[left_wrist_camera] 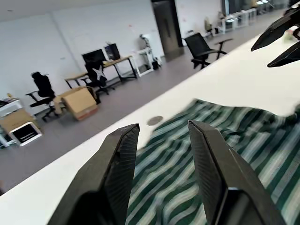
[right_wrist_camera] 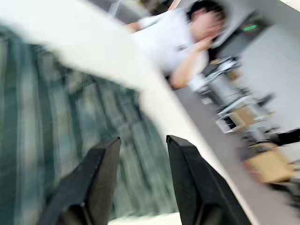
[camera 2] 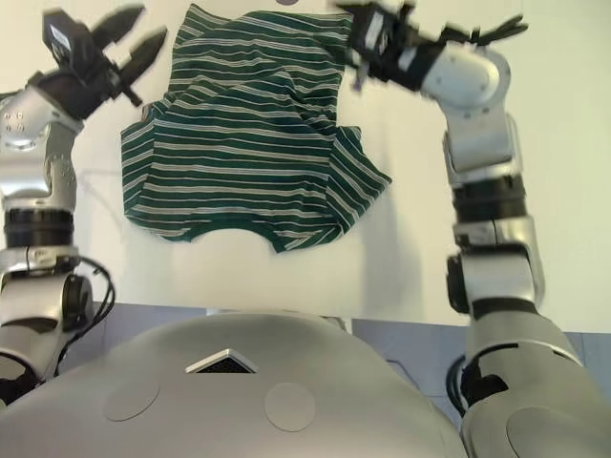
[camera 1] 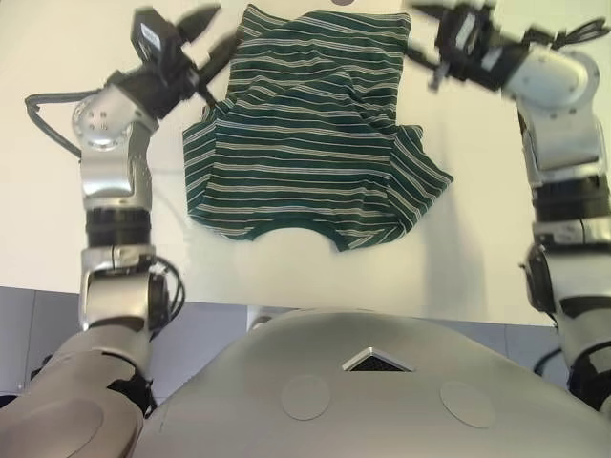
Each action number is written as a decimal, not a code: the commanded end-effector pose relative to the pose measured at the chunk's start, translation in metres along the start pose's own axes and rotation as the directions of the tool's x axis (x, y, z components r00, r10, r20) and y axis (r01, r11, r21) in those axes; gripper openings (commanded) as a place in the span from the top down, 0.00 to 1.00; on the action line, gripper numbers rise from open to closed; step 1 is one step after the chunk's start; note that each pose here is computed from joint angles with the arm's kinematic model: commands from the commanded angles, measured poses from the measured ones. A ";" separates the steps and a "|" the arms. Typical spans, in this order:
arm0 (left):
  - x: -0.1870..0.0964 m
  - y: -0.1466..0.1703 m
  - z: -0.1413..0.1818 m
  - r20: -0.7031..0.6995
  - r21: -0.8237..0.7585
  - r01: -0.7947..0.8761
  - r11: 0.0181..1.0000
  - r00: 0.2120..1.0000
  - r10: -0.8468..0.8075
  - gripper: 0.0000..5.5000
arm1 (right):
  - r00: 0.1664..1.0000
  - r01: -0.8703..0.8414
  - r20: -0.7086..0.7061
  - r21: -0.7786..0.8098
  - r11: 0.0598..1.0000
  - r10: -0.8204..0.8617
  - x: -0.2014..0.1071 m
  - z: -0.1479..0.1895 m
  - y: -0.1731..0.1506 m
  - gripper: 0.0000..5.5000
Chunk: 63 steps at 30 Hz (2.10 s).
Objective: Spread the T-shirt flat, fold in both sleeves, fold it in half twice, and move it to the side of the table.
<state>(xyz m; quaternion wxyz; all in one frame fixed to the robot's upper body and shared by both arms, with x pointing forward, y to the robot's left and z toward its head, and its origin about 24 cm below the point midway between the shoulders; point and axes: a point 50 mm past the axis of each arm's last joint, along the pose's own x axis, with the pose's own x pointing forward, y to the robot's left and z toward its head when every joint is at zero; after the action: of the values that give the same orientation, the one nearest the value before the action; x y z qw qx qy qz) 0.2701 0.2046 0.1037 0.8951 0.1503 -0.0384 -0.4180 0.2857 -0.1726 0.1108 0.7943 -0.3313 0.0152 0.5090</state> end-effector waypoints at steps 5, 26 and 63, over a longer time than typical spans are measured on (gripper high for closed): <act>-0.028 -0.063 -0.023 -0.270 0.034 0.336 0.941 0.910 -0.315 0.65 | 0.916 -0.354 -0.214 -0.030 0.935 0.340 -0.027 -0.030 0.072 0.67; -0.025 -0.041 0.047 0.110 -0.184 0.272 0.945 0.961 -0.255 0.65 | 0.992 -0.121 -0.040 -0.013 0.993 0.121 -0.026 0.021 0.008 0.67; 0.057 0.065 -0.077 -0.476 0.168 -0.507 0.845 0.709 0.520 0.65 | 0.975 -0.032 -0.220 -0.130 0.991 0.002 0.042 -0.026 0.035 0.67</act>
<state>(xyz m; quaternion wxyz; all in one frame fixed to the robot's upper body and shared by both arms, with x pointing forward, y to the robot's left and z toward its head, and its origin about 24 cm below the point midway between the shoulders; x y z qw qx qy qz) 0.3629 0.2128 0.0337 0.9452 0.2542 0.1623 -0.1250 0.2793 -0.1419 0.0465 0.7474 -0.4429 0.0779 0.4890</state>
